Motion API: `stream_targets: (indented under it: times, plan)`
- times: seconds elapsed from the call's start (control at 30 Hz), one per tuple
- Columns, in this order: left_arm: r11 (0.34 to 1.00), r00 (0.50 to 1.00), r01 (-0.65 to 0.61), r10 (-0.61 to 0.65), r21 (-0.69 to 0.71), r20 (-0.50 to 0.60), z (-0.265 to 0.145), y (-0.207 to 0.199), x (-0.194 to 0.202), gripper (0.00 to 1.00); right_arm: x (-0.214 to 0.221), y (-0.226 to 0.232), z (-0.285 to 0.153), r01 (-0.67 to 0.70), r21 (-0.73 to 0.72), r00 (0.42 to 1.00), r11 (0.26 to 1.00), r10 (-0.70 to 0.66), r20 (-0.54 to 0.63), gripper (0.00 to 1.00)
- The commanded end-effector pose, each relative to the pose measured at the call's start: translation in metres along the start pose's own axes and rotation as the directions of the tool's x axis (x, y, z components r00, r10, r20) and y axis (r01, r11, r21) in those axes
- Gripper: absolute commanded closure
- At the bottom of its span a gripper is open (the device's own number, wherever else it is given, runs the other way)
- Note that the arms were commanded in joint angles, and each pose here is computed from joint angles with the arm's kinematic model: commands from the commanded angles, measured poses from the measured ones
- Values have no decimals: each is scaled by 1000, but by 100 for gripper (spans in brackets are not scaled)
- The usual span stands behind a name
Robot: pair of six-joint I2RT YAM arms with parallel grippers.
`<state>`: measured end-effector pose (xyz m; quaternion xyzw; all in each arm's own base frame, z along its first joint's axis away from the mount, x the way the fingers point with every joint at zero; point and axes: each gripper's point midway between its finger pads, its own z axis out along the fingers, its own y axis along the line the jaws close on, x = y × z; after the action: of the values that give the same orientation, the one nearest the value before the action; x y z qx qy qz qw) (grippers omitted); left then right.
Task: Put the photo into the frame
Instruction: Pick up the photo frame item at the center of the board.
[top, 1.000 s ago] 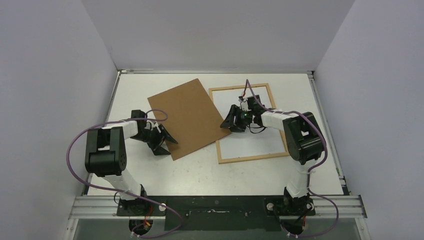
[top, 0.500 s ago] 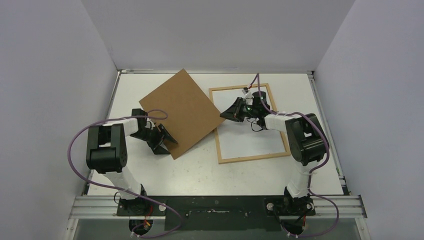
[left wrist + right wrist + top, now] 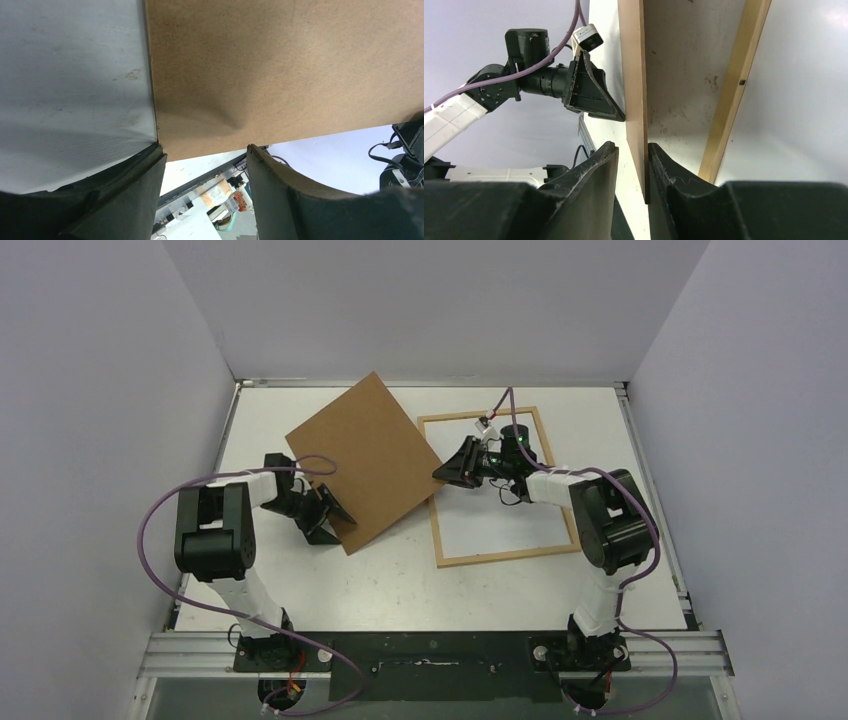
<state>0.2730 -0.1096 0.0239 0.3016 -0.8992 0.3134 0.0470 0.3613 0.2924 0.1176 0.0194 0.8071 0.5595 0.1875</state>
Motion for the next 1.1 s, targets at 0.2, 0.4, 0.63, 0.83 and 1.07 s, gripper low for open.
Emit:
stream_targets:
  times: [0.2, 0.4, 0.63, 0.83, 1.07]
  plan:
    - [993, 988, -110, 114, -51, 104, 11, 7, -35, 41, -33, 50, 15, 149, -116, 984, 982, -136, 111, 74]
    - [993, 987, -113, 117, -45, 110, 10, 5, -37, 41, -32, 65, 27, 136, -163, 983, 977, -113, 143, 84]
    - [993, 975, -112, 106, 21, 198, -17, -17, -48, 41, -59, 81, 3, 196, -30, 948, 980, -181, 263, 100]
    - [985, 931, -116, 62, 129, 359, -76, -46, -57, 24, -89, 85, -22, 119, 73, 921, 990, -137, 364, 100]
    - [965, 878, -97, -32, 244, 477, -106, -57, -55, 3, -98, 96, -33, -92, 12, 927, 996, 82, 365, 100]
